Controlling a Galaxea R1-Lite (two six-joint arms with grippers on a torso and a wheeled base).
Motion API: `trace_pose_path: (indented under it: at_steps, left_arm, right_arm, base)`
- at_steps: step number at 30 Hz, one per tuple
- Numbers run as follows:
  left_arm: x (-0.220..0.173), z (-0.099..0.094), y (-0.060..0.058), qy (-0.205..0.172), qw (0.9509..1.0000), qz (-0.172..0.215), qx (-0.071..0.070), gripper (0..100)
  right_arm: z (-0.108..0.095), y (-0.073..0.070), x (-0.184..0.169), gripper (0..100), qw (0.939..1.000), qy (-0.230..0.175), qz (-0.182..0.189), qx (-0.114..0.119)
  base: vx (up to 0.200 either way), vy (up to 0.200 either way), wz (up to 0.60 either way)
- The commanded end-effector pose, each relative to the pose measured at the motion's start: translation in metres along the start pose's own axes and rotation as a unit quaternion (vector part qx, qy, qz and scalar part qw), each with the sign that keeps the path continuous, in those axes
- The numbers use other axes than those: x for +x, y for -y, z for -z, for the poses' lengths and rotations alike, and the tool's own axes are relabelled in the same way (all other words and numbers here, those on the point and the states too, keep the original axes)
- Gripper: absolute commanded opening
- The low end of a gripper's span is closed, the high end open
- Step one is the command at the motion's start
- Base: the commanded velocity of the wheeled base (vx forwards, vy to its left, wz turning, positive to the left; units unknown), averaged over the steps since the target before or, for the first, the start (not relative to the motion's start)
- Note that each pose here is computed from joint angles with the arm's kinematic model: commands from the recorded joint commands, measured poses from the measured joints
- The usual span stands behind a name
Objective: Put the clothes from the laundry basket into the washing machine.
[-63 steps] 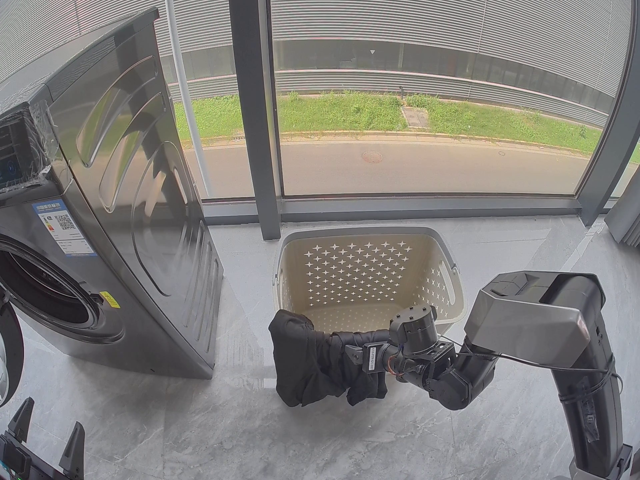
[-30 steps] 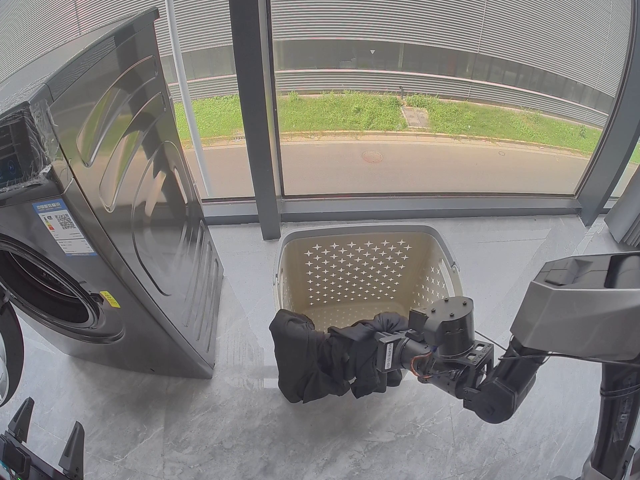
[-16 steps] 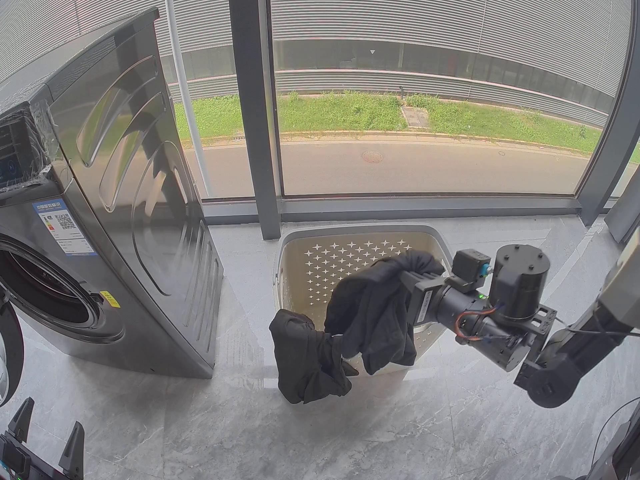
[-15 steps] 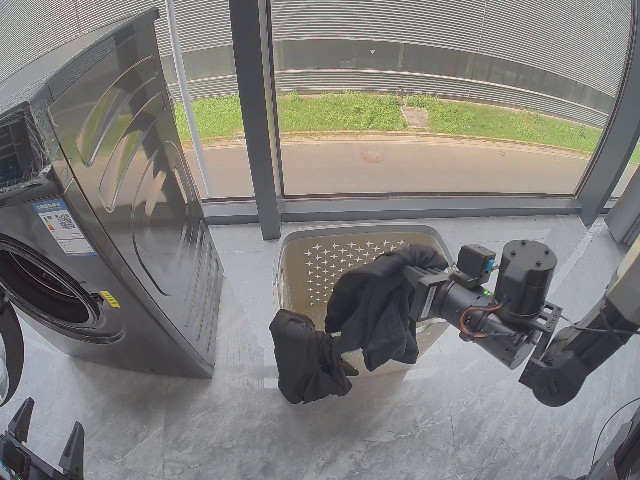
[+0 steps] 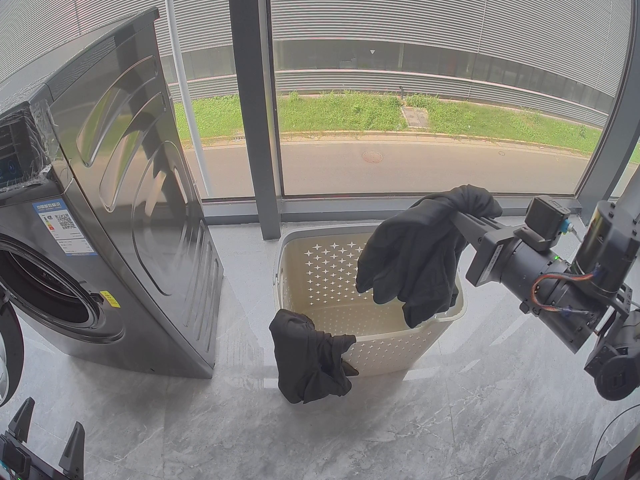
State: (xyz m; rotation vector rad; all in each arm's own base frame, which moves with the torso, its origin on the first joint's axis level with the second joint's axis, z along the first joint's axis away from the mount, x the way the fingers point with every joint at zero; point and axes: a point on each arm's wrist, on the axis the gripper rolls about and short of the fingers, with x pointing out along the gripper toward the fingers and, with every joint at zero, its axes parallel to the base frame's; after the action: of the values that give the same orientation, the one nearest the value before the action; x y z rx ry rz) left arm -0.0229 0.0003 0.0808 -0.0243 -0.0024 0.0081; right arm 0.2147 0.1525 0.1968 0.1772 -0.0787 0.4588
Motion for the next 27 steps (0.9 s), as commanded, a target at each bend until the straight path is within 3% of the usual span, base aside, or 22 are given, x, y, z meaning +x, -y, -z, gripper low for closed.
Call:
trace_pose_path:
  at_steps: [1,4,14,27]
  left_arm:
    - [0.000,0.005,0.000,0.000,1.0000,0.001,-0.002,100]
    - [0.000,0.005,0.000,0.000,1.0000,0.001,-0.003,100]
    - [0.000,0.005,0.000,0.000,1.0000,0.000,-0.004,100]
    - [0.000,0.005,0.000,-0.001,1.0000,0.001,-0.009,100]
  right_arm:
    - [-0.019,-0.002,-0.021,0,0.9994,0.030,-0.017,-0.002]
    - [-0.017,-0.002,-0.028,0,0.9992,0.024,-0.032,-0.004]
    - [-0.012,-0.002,-0.032,0,0.9988,0.014,-0.046,-0.005]
    - [-0.009,-0.006,-0.034,0,0.9984,0.008,-0.055,-0.004]
  base:
    - [-0.200,0.000,0.00]
    - [-0.200,0.000,0.00]
    - [0.000,0.000,0.00]
    - [0.000,0.200,0.00]
